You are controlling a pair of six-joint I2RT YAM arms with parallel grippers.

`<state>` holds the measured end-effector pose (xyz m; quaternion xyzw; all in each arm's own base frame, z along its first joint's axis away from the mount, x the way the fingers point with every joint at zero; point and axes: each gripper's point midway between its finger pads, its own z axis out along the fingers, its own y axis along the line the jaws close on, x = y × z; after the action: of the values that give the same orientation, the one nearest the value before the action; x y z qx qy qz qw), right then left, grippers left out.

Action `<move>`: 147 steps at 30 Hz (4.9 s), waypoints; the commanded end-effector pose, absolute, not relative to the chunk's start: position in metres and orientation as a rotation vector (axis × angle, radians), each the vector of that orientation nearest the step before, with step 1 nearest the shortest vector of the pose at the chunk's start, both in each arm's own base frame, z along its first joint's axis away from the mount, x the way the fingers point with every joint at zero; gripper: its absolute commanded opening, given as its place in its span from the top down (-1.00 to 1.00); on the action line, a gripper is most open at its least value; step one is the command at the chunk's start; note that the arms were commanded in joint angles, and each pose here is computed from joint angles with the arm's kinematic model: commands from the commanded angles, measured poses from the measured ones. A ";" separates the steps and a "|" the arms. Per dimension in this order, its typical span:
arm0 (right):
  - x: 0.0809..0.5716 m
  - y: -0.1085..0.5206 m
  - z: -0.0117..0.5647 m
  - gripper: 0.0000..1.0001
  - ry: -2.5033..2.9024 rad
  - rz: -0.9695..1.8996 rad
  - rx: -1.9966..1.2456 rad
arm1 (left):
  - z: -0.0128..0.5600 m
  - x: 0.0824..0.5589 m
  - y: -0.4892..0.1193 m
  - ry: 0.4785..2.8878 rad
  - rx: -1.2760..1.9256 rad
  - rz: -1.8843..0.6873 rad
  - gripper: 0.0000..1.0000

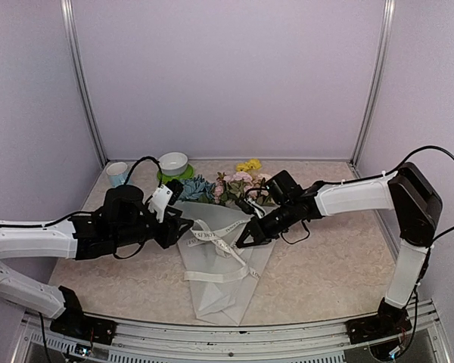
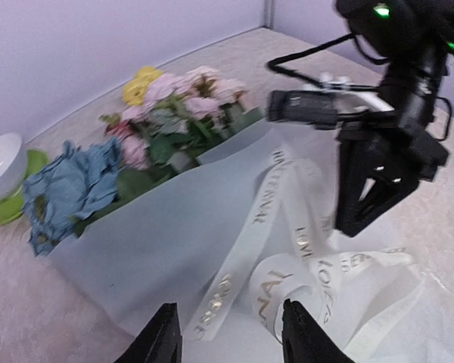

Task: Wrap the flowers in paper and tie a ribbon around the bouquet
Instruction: Cross the ribbon over the folded bouquet.

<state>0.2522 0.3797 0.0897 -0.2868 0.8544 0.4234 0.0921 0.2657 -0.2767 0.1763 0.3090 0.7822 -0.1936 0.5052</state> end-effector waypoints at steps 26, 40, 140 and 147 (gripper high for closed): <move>0.258 0.340 0.078 0.36 2.688 0.952 -0.711 | 0.103 0.157 -0.436 1.649 1.826 -0.830 -0.93; 0.255 0.341 0.073 0.38 2.684 0.969 -0.727 | 0.078 0.197 -0.414 1.769 1.693 -0.754 -0.32; 0.285 0.331 0.130 0.49 2.420 1.036 -0.679 | 0.168 0.271 -0.367 1.748 1.245 -0.583 1.00; 0.250 0.351 0.146 0.58 2.246 0.925 -0.818 | 0.169 0.289 -0.357 1.811 1.096 -0.576 1.00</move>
<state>0.2751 0.3397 0.1555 -0.2703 0.8489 0.3779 0.2519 0.2768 -0.3643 0.1575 0.4903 0.7217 -0.2281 0.4321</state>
